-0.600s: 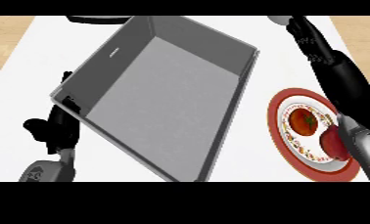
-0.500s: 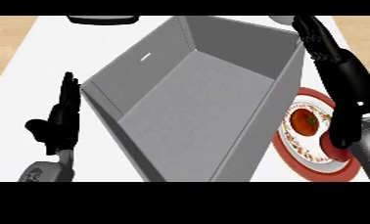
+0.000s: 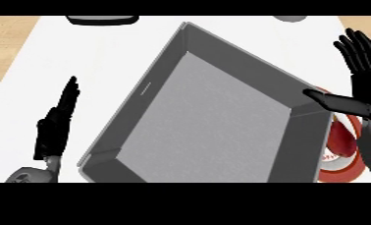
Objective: Pick the tomato from the plate and place it in the cardboard box
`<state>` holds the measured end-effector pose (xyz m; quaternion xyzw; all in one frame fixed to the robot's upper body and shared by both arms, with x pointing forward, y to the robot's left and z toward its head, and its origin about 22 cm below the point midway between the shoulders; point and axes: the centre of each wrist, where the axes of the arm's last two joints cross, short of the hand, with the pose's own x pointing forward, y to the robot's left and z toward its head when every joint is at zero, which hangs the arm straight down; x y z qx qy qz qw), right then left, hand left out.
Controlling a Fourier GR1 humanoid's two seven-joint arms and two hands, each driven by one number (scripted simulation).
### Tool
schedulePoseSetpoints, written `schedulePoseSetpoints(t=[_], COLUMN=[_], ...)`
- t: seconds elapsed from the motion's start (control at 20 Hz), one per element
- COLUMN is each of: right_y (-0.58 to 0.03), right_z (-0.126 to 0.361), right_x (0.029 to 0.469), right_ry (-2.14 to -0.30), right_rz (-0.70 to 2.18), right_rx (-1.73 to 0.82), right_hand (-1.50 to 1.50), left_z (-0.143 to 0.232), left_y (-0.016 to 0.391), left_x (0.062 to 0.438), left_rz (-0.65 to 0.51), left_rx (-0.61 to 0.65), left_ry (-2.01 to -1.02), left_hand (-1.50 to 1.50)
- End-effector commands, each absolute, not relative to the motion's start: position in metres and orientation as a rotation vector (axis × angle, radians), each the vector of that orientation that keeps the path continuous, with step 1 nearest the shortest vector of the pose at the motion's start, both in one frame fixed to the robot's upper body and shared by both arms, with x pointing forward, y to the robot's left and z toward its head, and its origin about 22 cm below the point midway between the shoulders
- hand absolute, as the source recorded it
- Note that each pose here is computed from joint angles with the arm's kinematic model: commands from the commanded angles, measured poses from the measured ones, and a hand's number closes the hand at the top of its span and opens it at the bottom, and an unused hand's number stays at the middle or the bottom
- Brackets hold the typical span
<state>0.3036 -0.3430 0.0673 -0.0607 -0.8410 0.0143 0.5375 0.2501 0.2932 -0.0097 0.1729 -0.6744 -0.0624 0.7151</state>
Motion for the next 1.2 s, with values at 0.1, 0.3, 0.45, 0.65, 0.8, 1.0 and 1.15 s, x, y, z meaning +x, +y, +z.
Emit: schedulePoseSetpoints(t=[0.1, 0.3, 0.45, 0.65, 0.8, 1.0, 1.15], right_y=[-0.396, -0.423, -0.461, -0.464, -0.468, -0.453, -0.425], right_z=[0.005, 0.039, 0.064, 0.084, 0.102, 0.104, 0.088], right_x=[0.287, 0.276, 0.271, 0.271, 0.267, 0.266, 0.255], right_ry=[-2.039, -1.926, -1.838, -1.639, -1.488, -1.363, -1.336], right_rz=[-0.148, 0.290, 0.508, 0.793, 0.979, 1.121, 1.126], right_rx=[-0.108, -0.248, -0.393, -0.412, -0.408, -0.341, -0.337], right_hand=[-1.50, -1.50, -1.50, -1.50, -1.50, -1.50, -1.50], left_z=[0.009, -0.004, 0.013, 0.017, 0.018, 0.002, 0.003], left_y=[0.276, 0.291, 0.286, 0.291, 0.290, 0.275, 0.287], left_x=[0.247, 0.235, 0.251, 0.245, 0.249, 0.239, 0.228], left_rz=[-0.201, -0.216, -0.203, -0.212, -0.199, -0.198, -0.208], left_rx=[0.371, 0.374, 0.397, 0.360, 0.378, 0.388, 0.379], left_ry=[-1.453, -1.453, -1.457, -1.455, -1.449, -1.449, -1.440], left_hand=[0.00, 0.00, 0.00, 0.00, 0.00, 0.00, 0.00])
